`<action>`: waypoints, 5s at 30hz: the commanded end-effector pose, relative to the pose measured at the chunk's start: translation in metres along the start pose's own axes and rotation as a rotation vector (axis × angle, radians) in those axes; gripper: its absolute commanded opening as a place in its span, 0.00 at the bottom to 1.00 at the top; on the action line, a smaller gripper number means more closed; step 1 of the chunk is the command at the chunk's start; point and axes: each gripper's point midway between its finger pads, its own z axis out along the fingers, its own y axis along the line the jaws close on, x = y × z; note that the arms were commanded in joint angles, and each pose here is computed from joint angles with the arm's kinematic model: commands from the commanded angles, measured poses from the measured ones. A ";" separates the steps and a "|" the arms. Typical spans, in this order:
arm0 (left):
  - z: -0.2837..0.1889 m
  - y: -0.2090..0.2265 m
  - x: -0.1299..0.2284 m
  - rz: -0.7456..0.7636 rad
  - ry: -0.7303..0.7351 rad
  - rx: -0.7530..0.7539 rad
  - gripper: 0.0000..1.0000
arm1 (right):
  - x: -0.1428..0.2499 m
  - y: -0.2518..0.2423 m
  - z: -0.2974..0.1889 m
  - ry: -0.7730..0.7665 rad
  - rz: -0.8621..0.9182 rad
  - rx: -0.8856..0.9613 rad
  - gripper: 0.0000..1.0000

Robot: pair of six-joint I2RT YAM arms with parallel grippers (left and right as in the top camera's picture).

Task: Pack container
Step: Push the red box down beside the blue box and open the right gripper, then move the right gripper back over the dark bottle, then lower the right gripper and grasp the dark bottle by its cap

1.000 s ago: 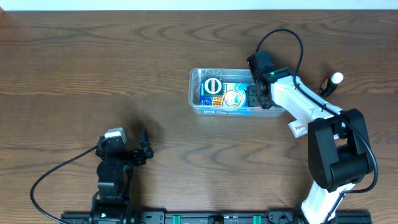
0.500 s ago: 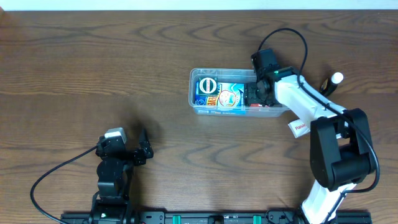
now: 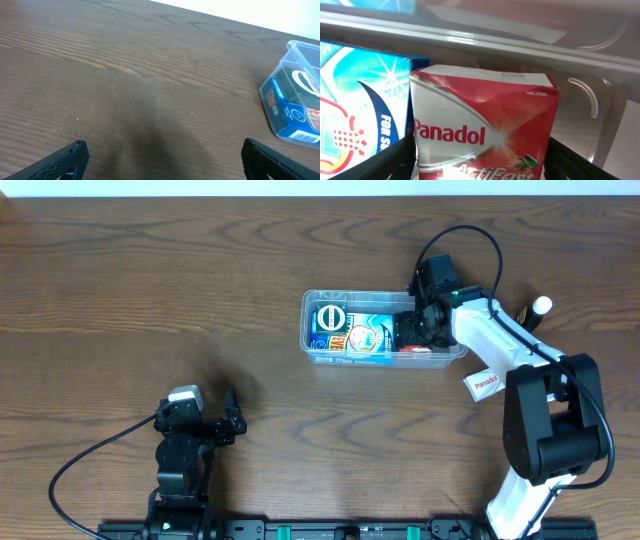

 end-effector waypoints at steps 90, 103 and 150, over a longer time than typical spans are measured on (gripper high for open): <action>0.001 0.006 0.018 0.013 0.053 -0.026 0.98 | -0.045 -0.235 -0.089 -0.282 0.291 0.284 0.63; 0.001 0.006 0.018 0.013 0.053 -0.026 0.98 | -0.044 -0.236 -0.089 -0.279 0.293 0.284 0.46; 0.001 0.006 0.018 0.013 0.053 -0.025 0.98 | -0.055 -0.237 -0.107 -0.339 0.271 0.296 0.22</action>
